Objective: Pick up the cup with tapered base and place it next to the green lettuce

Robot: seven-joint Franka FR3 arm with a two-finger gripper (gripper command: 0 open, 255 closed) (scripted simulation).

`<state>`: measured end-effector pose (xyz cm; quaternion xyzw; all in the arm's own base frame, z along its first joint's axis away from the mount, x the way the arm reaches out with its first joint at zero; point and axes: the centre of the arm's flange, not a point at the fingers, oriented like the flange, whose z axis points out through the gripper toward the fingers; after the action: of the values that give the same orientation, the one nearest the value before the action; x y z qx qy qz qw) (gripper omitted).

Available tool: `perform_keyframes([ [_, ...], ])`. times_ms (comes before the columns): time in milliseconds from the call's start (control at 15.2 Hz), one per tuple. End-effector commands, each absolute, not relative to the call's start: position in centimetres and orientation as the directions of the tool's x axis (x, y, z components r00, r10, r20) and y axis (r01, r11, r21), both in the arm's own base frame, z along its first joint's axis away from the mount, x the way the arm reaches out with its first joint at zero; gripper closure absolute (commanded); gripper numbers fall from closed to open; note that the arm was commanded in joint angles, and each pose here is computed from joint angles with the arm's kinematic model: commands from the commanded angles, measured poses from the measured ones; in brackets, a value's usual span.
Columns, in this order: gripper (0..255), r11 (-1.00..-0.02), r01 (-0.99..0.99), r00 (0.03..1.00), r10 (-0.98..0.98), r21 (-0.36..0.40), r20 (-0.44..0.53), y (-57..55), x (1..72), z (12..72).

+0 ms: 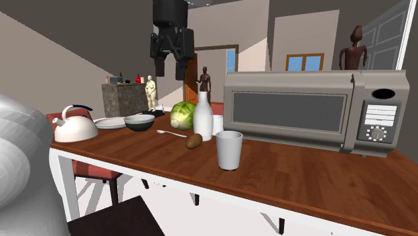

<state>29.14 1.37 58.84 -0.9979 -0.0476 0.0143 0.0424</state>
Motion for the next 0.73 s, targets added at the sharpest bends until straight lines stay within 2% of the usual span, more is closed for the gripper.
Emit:
perform_keyframes([
  [0,0,-0.992,0.094,0.995,0.096,-0.086,-0.024,1.4,29.1,58.8],
  [660,0,-0.983,0.157,0.988,0.155,-0.098,0.026,0.2,38.6,50.4],
])
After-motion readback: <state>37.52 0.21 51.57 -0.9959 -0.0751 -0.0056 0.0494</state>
